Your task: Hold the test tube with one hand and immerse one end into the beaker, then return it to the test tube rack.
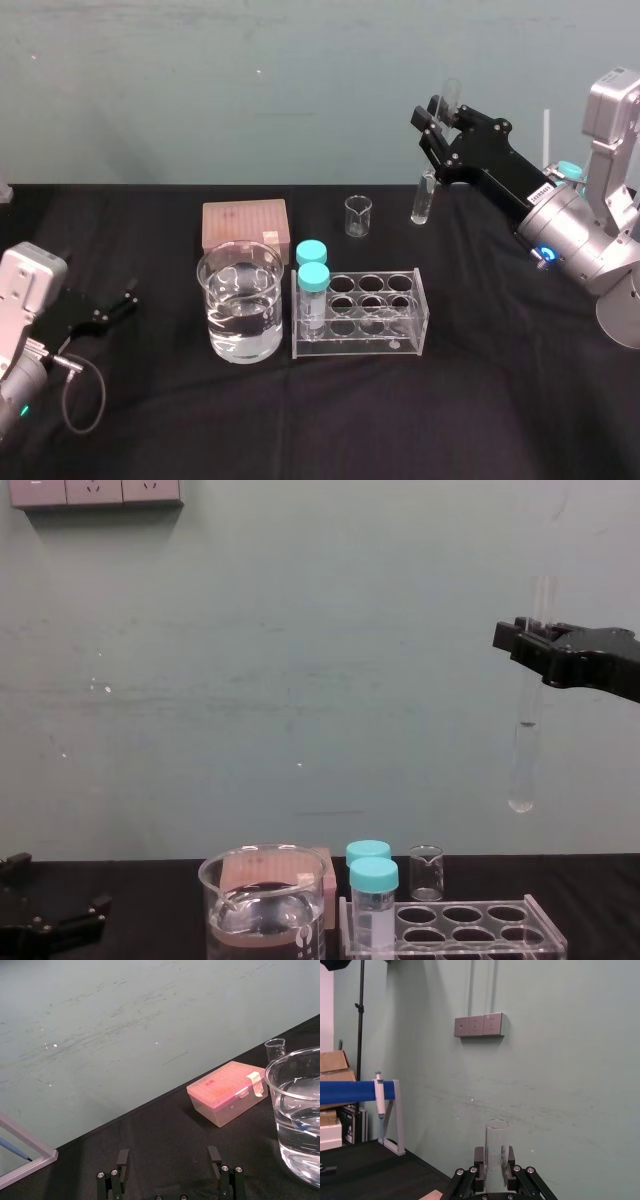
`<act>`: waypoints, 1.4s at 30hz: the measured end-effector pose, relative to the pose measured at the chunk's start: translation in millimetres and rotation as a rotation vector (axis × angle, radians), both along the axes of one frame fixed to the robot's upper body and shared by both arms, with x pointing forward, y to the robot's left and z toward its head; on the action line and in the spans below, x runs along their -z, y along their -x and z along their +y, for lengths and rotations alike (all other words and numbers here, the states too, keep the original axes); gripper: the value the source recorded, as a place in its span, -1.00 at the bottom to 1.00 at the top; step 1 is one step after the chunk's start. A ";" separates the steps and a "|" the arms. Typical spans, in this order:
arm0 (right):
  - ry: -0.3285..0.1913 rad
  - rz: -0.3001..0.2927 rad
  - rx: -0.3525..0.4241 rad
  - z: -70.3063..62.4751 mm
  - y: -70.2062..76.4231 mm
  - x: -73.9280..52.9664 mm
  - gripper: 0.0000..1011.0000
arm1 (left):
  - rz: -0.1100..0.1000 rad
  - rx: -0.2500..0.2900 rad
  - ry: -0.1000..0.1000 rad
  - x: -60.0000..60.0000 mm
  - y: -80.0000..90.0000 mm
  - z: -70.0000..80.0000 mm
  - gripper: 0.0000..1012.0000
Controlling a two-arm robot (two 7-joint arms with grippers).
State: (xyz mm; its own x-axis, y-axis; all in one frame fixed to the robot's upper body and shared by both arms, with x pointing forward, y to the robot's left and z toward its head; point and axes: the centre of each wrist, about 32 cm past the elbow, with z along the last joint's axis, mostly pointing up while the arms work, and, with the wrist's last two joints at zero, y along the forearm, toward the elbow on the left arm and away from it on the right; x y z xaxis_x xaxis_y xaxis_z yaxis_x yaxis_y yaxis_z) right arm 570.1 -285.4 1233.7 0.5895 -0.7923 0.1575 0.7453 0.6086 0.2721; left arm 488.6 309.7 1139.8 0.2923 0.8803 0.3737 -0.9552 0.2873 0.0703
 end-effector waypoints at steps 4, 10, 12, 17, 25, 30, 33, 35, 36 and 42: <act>0.001 0.001 -0.003 0.6 0.1 0.3 -0.54 | 0.000 0.000 0.000 0.0 0.0 0.0 0.98; -0.001 0.003 -0.006 0.9 0.1 0.4 -0.54 | 0.000 0.000 0.000 0.0 0.0 0.0 0.98; -0.001 0.004 -0.007 0.9 0.1 0.7 -0.55 | 0.000 0.000 0.000 0.0 0.0 0.0 0.98; -0.002 0.005 -0.008 1.0 0.0 1.0 -0.54 | 0.000 0.000 0.000 0.0 0.0 0.0 0.98; -0.002 0.007 -0.008 0.8 0.5 1.7 -0.54 | 0.000 0.000 0.000 0.0 0.0 0.0 0.98; -0.002 0.006 -0.017 2.3 0.5 1.3 -0.55 | 0.000 0.000 0.000 0.0 0.0 0.0 0.98; -0.001 -0.005 -0.049 8.6 -2.1 -2.3 -0.54 | 0.000 0.000 0.000 0.0 0.0 0.0 0.98; -0.001 -0.014 -0.072 13.3 -4.0 -4.5 -0.54 | 0.000 0.000 0.000 0.0 0.0 0.0 0.98; -0.001 -0.018 -0.084 15.8 -5.0 -5.5 -0.54 | 0.000 0.000 0.000 0.0 0.0 0.0 0.98; -0.006 -0.056 -0.203 42.6 -14.7 -13.8 -0.54 | 0.000 0.000 0.000 0.0 0.0 0.0 0.98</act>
State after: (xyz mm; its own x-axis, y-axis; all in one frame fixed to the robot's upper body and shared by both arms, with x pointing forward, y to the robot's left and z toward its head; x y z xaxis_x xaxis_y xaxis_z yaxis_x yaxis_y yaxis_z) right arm 584.8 -242.8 1247.4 0.7277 -0.6590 0.1903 0.5912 0.7432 0.3133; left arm 488.6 309.7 1139.8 0.2923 0.8803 0.3737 -0.9552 0.2874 0.0702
